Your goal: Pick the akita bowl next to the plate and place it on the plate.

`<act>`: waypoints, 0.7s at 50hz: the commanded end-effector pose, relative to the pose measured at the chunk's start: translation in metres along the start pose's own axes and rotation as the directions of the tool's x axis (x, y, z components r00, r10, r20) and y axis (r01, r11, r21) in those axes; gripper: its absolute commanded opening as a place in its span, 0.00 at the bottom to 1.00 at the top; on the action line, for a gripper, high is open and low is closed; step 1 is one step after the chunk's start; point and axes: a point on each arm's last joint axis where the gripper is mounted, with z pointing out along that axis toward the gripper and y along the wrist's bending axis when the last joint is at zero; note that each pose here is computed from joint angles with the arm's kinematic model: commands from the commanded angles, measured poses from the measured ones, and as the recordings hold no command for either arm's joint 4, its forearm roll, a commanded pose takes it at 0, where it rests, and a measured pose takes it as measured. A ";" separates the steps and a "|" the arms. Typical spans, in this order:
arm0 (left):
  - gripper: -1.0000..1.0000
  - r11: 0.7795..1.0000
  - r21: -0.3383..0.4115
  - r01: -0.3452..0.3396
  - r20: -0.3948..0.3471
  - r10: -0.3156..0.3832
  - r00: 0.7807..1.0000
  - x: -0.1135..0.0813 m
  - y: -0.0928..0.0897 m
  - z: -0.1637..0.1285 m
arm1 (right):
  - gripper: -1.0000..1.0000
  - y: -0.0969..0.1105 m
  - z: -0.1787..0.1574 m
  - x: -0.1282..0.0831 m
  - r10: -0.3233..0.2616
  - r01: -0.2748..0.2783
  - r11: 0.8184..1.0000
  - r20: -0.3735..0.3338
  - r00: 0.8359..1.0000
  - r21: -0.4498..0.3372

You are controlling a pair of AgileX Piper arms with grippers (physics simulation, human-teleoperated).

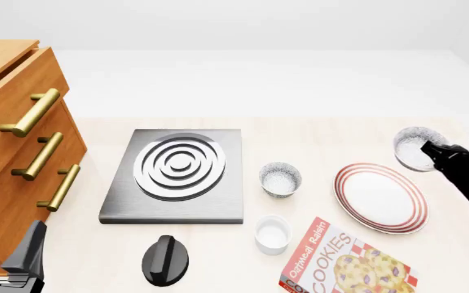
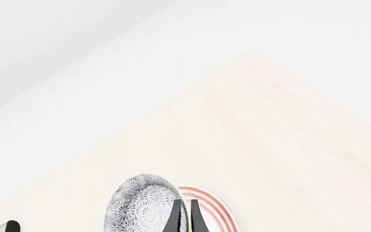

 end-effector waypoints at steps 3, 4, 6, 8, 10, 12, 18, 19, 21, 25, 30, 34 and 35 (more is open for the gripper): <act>1.00 1.000 0.000 0.000 0.000 0.000 1.000 0.000 0.000 0.000 | 0.00 0.003 -0.004 0.002 0.010 -0.010 1.000 0.003 1.000 -0.011; 1.00 1.000 0.000 0.000 0.000 0.000 1.000 0.000 0.000 0.000 | 0.00 0.003 -0.004 0.002 0.010 -0.010 1.000 0.002 1.000 -0.012; 1.00 1.000 0.000 0.000 0.000 0.000 1.000 0.000 0.000 0.000 | 0.00 0.003 -0.005 0.003 0.010 -0.010 1.000 0.002 1.000 -0.013; 1.00 1.000 0.000 0.000 0.000 0.000 1.000 0.000 0.000 0.000 | 0.00 0.003 -0.006 0.004 0.008 -0.008 1.000 0.001 1.000 -0.014; 1.00 1.000 0.000 0.000 0.000 0.000 1.000 0.000 0.000 0.000 | 0.00 0.003 -0.006 0.005 0.007 -0.007 1.000 0.000 1.000 -0.015; 1.00 1.000 0.000 0.000 0.000 0.000 1.000 0.000 0.000 0.000 | 0.00 0.003 -0.006 0.006 0.006 -0.006 1.000 -0.002 1.000 -0.016; 1.00 1.000 0.000 0.000 0.000 0.000 1.000 0.000 0.000 0.000 | 0.00 0.005 -0.009 0.007 0.006 -0.006 1.000 -0.005 1.000 -0.023; 1.00 1.000 0.000 0.000 0.000 0.000 1.000 0.000 0.000 0.000 | 0.00 0.005 -0.010 0.007 0.005 -0.005 1.000 -0.005 1.000 -0.024; 1.00 1.000 0.000 0.000 0.000 0.000 1.000 0.000 0.000 0.000 | 0.00 0.006 -0.010 0.008 0.004 -0.005 1.000 -0.006 1.000 -0.026; 1.00 1.000 0.000 0.000 0.000 0.000 1.000 0.000 0.000 0.000 | 0.00 0.006 -0.011 0.009 0.005 -0.005 1.000 -0.007 1.000 -0.028; 1.00 1.000 0.000 0.000 0.000 0.000 1.000 0.000 0.000 0.000 | 0.00 0.007 -0.014 0.010 0.005 -0.005 0.999 -0.008 1.000 -0.033; 1.00 1.000 0.000 0.000 0.000 0.000 1.000 0.000 0.000 0.000 | 0.00 0.007 -0.014 0.012 0.004 -0.004 0.999 -0.013 1.000 -0.035; 1.00 1.000 0.000 0.000 0.000 0.000 1.000 0.000 0.000 0.000 | 0.00 0.007 -0.014 0.013 0.003 -0.004 0.999 -0.014 1.000 -0.035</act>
